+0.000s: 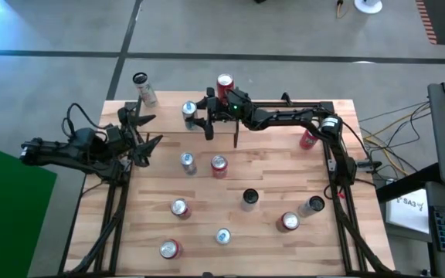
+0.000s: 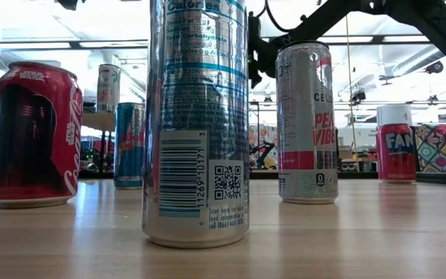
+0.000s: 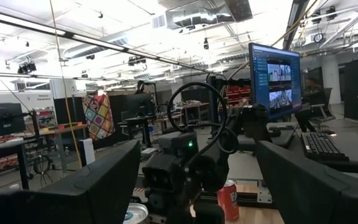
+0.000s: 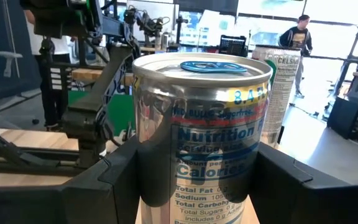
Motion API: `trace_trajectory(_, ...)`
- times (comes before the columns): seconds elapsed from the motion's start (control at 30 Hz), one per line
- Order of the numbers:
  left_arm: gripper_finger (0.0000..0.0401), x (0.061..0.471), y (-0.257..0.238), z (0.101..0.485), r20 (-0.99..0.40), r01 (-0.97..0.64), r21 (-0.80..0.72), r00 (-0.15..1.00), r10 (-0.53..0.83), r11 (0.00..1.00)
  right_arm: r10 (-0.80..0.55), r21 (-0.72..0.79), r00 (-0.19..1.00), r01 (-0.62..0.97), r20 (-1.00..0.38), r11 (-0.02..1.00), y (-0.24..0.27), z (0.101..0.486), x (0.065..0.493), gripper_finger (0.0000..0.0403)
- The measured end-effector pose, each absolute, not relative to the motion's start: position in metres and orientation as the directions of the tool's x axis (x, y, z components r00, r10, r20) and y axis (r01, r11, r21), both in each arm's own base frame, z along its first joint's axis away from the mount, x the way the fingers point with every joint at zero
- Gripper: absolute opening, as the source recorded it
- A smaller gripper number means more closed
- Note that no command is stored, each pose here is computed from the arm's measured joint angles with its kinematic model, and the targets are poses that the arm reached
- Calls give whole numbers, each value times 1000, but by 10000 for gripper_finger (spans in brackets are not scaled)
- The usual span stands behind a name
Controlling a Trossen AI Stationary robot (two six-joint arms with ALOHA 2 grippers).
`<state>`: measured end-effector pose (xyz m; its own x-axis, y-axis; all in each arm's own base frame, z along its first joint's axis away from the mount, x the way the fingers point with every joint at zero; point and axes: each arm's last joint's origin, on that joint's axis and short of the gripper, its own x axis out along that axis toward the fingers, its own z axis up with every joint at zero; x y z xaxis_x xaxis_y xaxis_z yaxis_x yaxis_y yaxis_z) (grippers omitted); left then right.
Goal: Place canned beverage on shelf
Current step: Put the blue soda can on the shelf
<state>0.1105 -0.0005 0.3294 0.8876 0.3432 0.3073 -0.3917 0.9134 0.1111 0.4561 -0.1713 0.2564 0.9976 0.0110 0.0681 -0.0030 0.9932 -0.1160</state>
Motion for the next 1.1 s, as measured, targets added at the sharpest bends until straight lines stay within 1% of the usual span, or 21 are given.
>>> trace_trajectory(0.37,307,111,-1,329,306,-392,112,888,343,913,7,-95,1000,-5,14,995,-173,250,456,217)
trace_trajectory(0.6,306,111,-1,329,306,-392,112,888,343,913,-3,-104,1000,4,8,995,-173,249,456,219)
trace_trajectory(0.7,307,111,-1,329,306,-391,112,888,343,913,-14,-105,1000,15,8,994,-173,249,456,235)
trace_trajectory(0.93,307,111,-1,329,306,-391,112,888,343,913,-46,-105,999,48,13,993,-174,250,456,295)
trace_trajectory(1.1,307,111,-1,329,305,-392,113,888,343,913,-47,-105,999,47,10,993,-174,250,456,315)
